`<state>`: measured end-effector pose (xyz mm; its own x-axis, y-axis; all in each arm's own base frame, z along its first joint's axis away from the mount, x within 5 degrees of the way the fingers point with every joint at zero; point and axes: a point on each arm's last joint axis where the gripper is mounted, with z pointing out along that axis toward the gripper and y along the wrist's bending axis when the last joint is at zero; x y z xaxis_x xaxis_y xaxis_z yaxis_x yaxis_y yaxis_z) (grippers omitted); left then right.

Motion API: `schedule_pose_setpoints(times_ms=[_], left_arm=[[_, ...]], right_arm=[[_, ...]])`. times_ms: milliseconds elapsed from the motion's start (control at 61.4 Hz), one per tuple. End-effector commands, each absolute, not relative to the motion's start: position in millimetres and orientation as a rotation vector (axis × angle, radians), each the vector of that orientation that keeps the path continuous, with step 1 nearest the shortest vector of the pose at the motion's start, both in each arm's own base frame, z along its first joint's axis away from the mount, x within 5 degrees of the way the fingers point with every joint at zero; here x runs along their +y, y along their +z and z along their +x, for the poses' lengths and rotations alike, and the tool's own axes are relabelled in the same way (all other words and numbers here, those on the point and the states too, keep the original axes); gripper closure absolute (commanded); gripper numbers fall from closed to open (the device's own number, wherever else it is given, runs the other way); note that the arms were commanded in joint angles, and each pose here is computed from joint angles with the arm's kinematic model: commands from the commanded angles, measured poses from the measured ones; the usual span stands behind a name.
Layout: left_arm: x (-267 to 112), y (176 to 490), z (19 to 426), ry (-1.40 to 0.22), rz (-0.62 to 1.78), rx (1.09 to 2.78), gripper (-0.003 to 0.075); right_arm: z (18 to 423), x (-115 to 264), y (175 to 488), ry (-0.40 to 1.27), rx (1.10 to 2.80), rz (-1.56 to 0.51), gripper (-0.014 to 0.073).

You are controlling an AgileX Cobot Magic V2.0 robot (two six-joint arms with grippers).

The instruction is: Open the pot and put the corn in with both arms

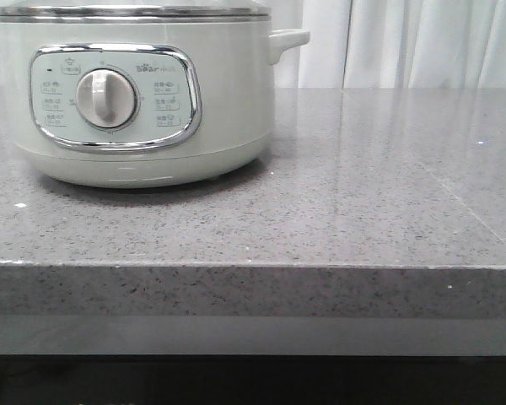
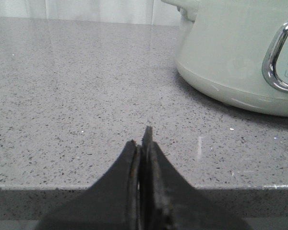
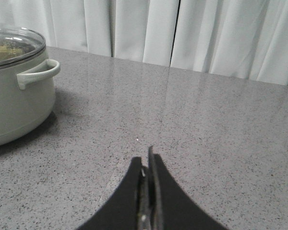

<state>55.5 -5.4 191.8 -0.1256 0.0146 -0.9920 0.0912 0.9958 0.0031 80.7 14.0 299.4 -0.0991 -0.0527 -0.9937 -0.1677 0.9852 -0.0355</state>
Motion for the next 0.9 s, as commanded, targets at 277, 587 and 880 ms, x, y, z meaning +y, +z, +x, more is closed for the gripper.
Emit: schedule_pose_setpoints(times_ms=[277,587,880], left_arm=[[-1.6,200.4,54.4,-0.031,0.006,1.590,0.0739],[-1.6,200.3,54.6,-0.031,0.006,1.592,0.0739],[-1.6,200.3,54.6,-0.031,0.006,1.592,0.0739]], right_arm=[[80.8,12.3,314.8,0.083,1.570,-0.145,0.0662],[80.8,12.3,314.8,0.083,1.570,-0.145,0.0662],[80.8,12.3,314.8,0.083,1.570,-0.145,0.0662]])
